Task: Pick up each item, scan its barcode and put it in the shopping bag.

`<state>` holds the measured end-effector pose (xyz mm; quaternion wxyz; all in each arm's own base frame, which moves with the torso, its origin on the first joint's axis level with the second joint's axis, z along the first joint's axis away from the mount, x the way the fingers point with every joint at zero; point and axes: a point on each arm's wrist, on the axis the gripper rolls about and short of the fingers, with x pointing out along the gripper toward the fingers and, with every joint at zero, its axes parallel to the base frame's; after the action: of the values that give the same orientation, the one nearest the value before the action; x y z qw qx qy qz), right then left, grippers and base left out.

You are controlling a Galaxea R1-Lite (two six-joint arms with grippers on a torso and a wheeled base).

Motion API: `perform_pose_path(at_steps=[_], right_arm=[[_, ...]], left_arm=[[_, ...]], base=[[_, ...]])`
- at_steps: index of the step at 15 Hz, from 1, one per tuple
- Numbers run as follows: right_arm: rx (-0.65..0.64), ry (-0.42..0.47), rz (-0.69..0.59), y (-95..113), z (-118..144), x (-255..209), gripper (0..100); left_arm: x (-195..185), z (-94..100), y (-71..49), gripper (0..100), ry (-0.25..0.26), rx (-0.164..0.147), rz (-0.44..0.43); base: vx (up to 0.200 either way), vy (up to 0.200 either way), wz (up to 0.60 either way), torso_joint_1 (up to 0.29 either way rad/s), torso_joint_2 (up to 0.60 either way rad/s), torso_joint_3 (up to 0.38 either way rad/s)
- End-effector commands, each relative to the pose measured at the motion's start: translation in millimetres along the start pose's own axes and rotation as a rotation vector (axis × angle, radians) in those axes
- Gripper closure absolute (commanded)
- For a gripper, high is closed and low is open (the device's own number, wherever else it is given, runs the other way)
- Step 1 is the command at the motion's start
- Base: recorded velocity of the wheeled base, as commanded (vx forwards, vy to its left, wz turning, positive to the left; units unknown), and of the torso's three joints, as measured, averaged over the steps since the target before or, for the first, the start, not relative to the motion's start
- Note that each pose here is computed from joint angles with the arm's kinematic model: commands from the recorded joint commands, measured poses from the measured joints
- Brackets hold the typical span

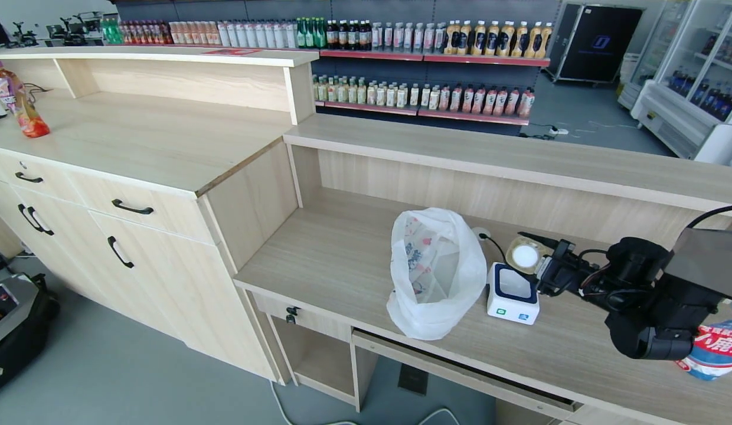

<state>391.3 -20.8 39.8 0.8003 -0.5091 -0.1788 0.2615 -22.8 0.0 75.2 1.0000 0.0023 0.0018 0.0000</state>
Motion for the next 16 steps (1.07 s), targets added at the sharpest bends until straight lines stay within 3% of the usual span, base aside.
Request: perform_pose_path(at_steps=[1,13,15,16], right_arm=[[-0.004,-0.006,-0.003,2.3,-3.5,4.9,100],[0.015,-0.035,0.002,9.7,-3.8,19.3,100],[0.087,-0.053,-0.032,-10.4,7.8,17.1,100],[0.199,-0.071,-0.088,-37.7,23.6,12.9,100]], left_arm=[[0.0,0.0,0.0,0,-0.001,0.0,0.0],[0.0,0.0,0.0,0,-0.001,0.0,0.0],[0.0,0.0,0.0,0,-0.001,0.0,0.0],[0.0,0.0,0.0,0,-0.001,0.0,0.0]], base=[[0.0,0.0,0.0,0.0,0.0,0.0],[0.0,0.0,0.0,0.0,0.0,0.0],[0.0,0.0,0.0,0.0,0.0,0.0],[0.0,0.0,0.0,0.0,0.0,0.0]])
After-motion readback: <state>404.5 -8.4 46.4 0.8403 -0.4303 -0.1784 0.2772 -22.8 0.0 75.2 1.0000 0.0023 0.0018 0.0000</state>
